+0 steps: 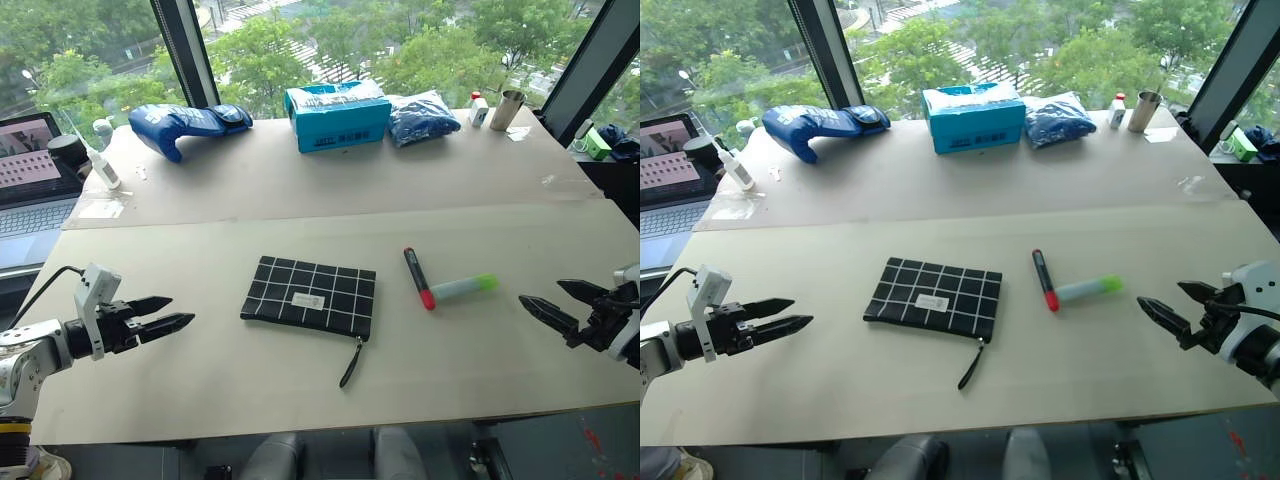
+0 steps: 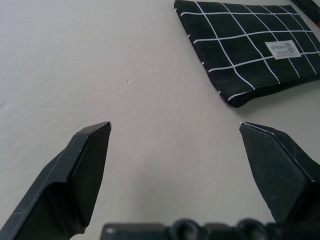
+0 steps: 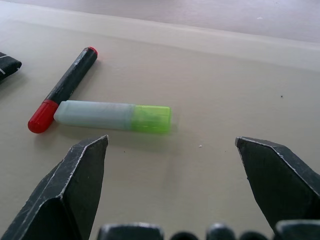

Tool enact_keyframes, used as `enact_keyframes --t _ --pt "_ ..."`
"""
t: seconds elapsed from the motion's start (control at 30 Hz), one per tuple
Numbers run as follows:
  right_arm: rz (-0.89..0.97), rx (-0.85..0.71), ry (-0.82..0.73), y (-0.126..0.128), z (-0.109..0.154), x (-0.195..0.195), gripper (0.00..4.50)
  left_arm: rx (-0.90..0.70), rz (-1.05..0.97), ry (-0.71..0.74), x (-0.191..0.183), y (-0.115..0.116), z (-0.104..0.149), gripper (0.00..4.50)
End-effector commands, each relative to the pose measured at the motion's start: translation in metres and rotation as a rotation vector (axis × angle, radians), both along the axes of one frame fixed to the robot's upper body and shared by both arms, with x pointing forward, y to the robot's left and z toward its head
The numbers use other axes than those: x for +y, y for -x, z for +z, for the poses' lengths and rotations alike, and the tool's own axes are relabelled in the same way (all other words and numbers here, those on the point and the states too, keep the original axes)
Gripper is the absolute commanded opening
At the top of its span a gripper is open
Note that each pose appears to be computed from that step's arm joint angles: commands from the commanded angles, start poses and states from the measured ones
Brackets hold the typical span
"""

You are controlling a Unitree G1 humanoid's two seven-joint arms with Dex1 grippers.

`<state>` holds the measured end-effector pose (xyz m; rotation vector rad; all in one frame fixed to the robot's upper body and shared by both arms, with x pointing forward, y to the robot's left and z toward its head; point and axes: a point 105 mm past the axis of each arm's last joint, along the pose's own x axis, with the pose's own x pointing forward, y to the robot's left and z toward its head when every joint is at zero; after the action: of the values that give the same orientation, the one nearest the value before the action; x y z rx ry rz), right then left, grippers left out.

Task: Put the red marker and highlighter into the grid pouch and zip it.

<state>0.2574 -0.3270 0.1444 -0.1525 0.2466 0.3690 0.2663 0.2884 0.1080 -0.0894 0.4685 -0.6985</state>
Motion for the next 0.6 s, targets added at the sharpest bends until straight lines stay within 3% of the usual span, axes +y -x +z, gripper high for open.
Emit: enact_keyframes --t 0.03,0.13,0.17,0.23,0.27,0.37,0.43,0.6 --pt "0.015 -0.027 0.027 -0.003 0.010 0.002 4.50 -0.068 0.001 -0.002 0.000 -0.004 0.015 4.44" --pt "0.070 -0.029 0.011 -0.009 0.013 0.017 4.50 -0.094 -0.023 -0.064 -0.003 -0.012 0.011 4.44" --pt "0.100 -0.045 -0.009 -0.012 0.020 0.025 4.10 -0.094 -0.040 -0.136 -0.001 -0.014 0.004 4.50" --pt "0.162 -0.079 -0.050 -0.017 0.033 0.042 3.76 -0.112 -0.116 -0.285 -0.001 -0.012 -0.006 4.50" --pt "0.207 -0.097 -0.066 -0.018 0.040 0.052 3.27 -0.126 -0.165 -0.347 -0.002 -0.011 -0.010 4.50" --pt "0.376 -0.108 -0.093 -0.021 0.051 0.093 2.48 -0.191 -0.218 -0.393 -0.008 -0.017 -0.002 4.50" --pt "0.468 -0.097 -0.103 -0.023 0.050 0.118 1.71 -0.240 -0.234 -0.412 -0.012 -0.022 0.006 4.50" --pt "0.702 -0.024 -0.109 -0.024 0.022 0.194 0.06 -0.327 -0.309 -0.518 -0.021 -0.032 0.011 4.50"
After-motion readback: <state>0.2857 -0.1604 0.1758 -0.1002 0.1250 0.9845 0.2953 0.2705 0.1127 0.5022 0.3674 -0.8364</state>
